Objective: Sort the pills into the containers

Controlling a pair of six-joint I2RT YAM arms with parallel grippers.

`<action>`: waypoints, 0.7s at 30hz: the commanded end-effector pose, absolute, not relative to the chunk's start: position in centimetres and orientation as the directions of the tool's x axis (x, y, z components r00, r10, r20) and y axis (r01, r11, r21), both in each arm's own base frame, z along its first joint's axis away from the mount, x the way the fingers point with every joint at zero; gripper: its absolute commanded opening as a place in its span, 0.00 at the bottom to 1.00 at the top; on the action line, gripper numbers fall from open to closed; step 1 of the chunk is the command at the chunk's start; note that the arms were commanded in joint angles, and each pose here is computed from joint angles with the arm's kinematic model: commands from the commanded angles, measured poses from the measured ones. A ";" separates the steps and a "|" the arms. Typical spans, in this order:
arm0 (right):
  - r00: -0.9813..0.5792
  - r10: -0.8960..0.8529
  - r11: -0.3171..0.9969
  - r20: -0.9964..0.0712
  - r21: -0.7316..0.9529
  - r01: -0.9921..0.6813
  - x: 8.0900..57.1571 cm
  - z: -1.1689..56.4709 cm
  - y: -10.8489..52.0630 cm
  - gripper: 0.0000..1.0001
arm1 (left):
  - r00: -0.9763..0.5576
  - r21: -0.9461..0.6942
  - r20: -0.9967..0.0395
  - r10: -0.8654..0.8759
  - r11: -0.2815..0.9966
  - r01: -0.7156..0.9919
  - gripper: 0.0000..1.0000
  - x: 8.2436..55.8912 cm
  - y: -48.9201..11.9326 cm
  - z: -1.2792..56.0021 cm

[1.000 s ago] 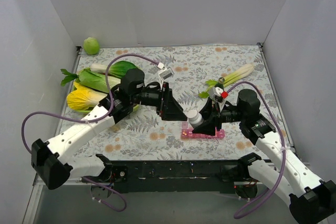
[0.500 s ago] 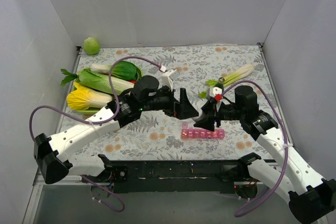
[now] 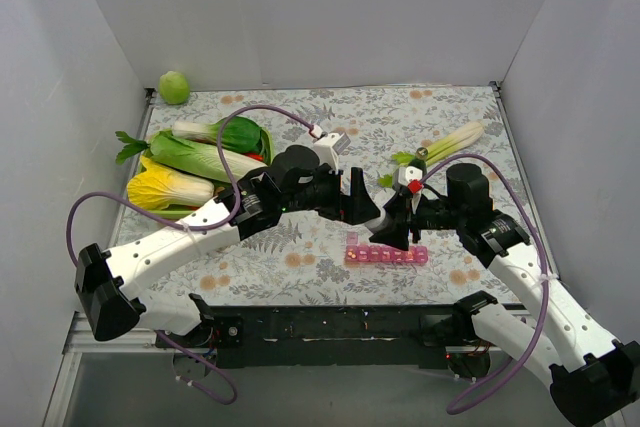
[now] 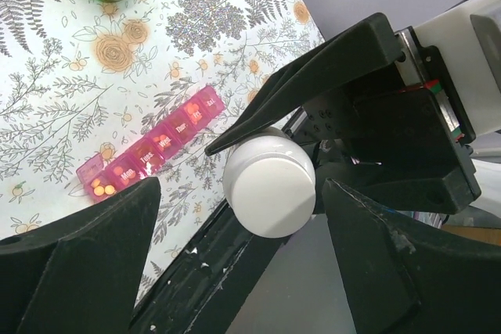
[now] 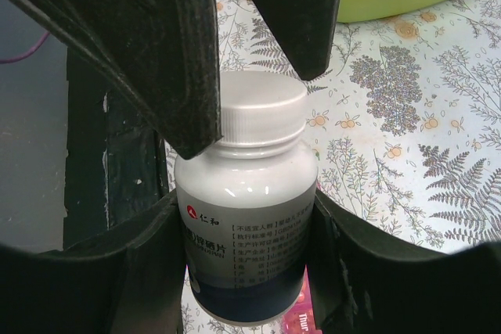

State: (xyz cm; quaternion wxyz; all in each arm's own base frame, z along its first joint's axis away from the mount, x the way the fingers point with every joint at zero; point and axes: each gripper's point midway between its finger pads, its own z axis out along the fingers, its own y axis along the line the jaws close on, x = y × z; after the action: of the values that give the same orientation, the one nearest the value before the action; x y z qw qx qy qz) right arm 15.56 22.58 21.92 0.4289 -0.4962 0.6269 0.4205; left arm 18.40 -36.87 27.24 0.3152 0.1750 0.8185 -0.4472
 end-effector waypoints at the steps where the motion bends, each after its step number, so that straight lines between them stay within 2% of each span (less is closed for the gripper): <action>1: -0.088 -0.234 0.138 -0.968 0.057 -0.989 15.7 24.0 22.9 0.01 | -0.721 -0.604 -0.693 -0.008 0.552 0.575 0.83 18.7 -36.5 28.2; 12: -0.086 -0.232 0.138 -0.969 0.054 -0.989 15.7 24.3 22.9 0.01 | -0.738 -0.560 -0.672 0.062 0.608 0.562 0.76 18.0 -34.8 25.7; 21: -0.079 -0.227 0.137 -0.971 0.049 -0.989 15.7 24.7 22.9 0.01 | -0.757 -0.540 -0.650 0.068 0.661 0.522 0.76 17.7 -32.1 23.9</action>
State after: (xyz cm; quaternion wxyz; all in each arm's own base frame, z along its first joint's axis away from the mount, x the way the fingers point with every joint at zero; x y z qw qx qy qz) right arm 15.56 22.38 21.44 0.4201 -0.4913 0.6388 0.4172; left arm 17.50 -34.62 24.47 0.2926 0.1824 0.8482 -0.4020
